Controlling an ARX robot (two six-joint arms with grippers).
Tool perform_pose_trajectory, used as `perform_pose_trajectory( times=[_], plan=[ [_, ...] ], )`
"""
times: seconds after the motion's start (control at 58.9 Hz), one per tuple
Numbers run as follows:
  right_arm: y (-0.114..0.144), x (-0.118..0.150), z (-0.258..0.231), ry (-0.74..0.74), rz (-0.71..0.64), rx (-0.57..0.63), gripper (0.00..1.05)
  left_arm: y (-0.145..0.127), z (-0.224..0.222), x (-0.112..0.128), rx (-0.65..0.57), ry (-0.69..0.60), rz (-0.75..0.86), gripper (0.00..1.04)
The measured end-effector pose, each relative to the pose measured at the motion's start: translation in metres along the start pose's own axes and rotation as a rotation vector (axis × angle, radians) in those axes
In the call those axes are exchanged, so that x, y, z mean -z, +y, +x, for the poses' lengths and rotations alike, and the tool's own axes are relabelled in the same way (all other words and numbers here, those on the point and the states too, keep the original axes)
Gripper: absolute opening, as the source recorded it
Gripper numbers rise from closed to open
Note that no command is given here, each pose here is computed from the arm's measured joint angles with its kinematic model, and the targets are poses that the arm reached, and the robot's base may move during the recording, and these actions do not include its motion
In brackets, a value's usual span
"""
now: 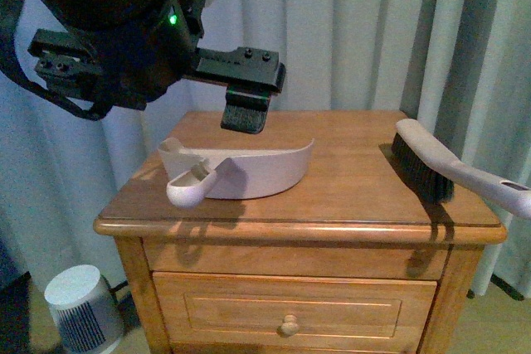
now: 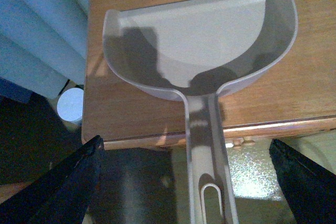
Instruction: Clean up trash
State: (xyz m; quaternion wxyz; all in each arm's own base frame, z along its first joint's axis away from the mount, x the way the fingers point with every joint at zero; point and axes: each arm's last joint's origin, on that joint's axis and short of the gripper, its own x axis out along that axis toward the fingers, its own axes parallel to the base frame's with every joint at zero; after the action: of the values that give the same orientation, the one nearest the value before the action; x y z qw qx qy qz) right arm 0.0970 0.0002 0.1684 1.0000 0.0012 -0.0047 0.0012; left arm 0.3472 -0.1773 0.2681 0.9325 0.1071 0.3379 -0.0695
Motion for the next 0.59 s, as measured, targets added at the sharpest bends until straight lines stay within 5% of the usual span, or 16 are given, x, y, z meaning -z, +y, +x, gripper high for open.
perform_pose_trajectory(
  times=[0.594],
  plan=[
    [0.000,0.000,0.000,0.000,0.000,0.000,0.97,-0.016,0.049,0.025,0.002,0.069,-0.006,0.97]
  ],
)
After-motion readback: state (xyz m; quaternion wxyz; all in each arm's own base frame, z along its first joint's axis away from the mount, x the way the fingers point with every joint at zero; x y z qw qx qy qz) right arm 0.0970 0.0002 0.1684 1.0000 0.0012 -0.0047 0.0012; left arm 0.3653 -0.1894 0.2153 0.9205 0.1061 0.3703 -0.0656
